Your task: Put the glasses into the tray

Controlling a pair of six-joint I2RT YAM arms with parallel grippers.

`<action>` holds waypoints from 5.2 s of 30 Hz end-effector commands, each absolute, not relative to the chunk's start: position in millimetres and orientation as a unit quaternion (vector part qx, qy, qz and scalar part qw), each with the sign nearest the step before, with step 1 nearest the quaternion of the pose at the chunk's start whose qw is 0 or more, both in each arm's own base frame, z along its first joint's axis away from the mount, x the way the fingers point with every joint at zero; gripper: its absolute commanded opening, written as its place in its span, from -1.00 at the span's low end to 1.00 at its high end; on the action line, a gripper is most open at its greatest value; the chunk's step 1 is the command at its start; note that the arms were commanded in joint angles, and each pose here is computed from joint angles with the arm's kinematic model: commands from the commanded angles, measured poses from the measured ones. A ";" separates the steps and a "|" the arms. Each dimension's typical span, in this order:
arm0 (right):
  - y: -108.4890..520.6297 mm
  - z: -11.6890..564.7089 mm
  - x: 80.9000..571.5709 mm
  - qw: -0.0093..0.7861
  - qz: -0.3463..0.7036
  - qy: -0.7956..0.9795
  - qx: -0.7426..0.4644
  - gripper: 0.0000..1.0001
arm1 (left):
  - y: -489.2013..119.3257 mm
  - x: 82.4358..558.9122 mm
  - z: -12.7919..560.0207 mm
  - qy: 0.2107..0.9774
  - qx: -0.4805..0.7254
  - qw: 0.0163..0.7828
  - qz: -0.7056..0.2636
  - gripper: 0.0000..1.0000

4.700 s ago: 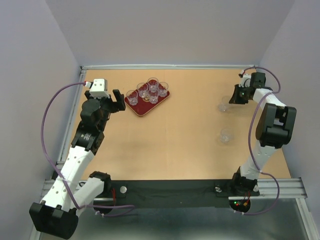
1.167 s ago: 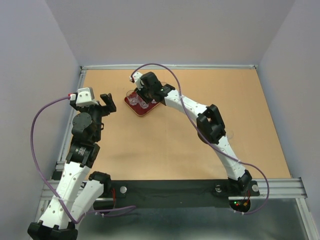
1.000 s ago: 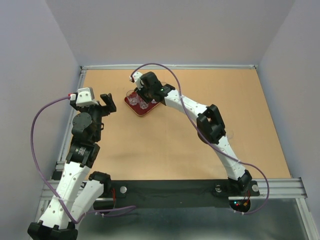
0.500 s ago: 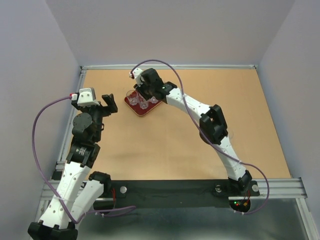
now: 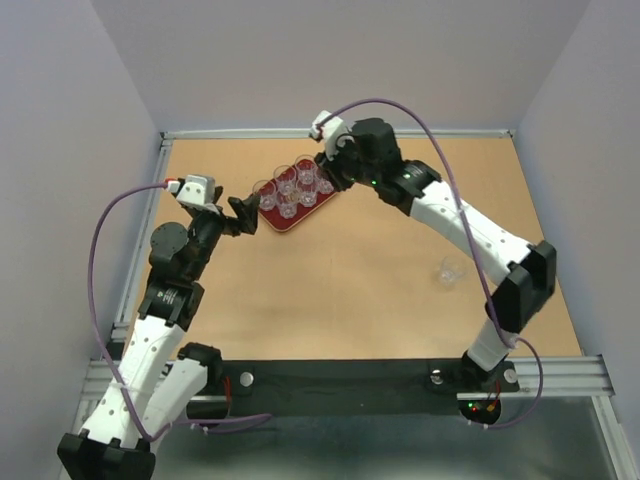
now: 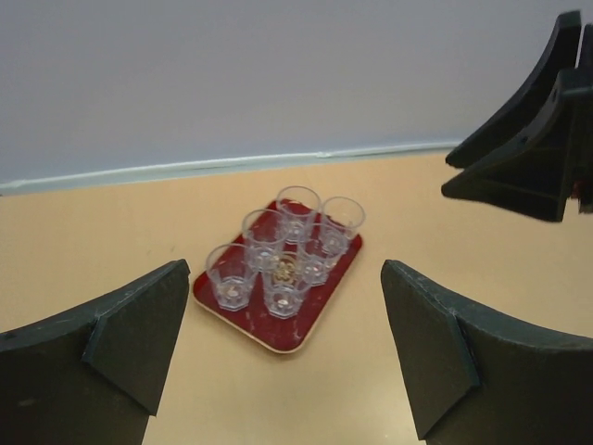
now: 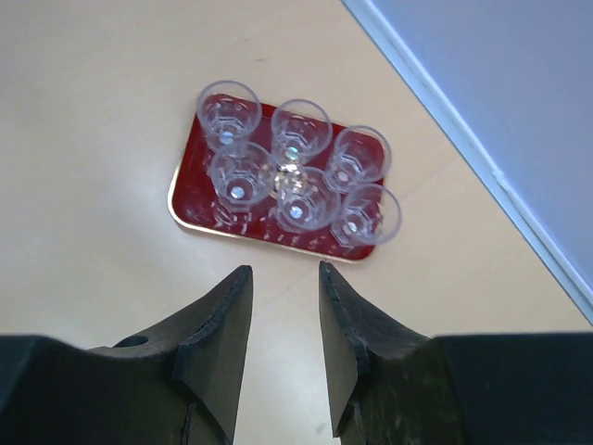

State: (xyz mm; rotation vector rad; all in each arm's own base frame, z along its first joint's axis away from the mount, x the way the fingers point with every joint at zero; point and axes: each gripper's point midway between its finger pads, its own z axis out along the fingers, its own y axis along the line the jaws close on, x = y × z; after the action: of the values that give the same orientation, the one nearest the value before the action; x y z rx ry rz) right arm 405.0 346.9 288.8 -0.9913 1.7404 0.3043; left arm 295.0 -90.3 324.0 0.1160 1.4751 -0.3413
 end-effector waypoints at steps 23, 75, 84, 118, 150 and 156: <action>0.9 183.0 362.7 0.479 0.089 0.870 -0.080 -0.20 | -416.3 239.7 268.0 0.723 0.152 0.435 -0.514 0.81; -19.9 177.0 351.1 0.479 0.097 0.871 -0.045 -0.20 | -571.7 264.7 167.9 0.829 0.212 0.421 -0.300 -1.00; -19.2 176.4 349.6 0.479 0.100 0.871 -0.049 -0.20 | -466.9 270.1 212.5 0.821 0.170 0.484 -0.251 -1.00; -17.7 171.4 349.5 0.473 0.109 0.873 -0.049 -0.20 | -131.1 385.8 159.7 0.837 -0.142 0.523 -0.079 -1.00; -19.1 168.5 349.7 0.470 0.106 0.875 -0.050 -0.20 | -130.2 423.4 108.8 0.858 -0.140 0.489 -0.064 -1.00; -19.5 168.0 350.1 0.470 0.105 0.875 -0.050 -0.20 | -133.5 421.7 124.0 0.851 -0.139 0.500 -0.080 -1.00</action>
State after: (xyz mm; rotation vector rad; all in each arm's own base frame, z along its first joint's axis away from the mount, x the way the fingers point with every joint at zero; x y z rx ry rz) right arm 345.3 -15.6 161.5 -0.1071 2.1853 0.2820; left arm 404.9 -128.0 85.0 -0.3277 2.1627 -0.1306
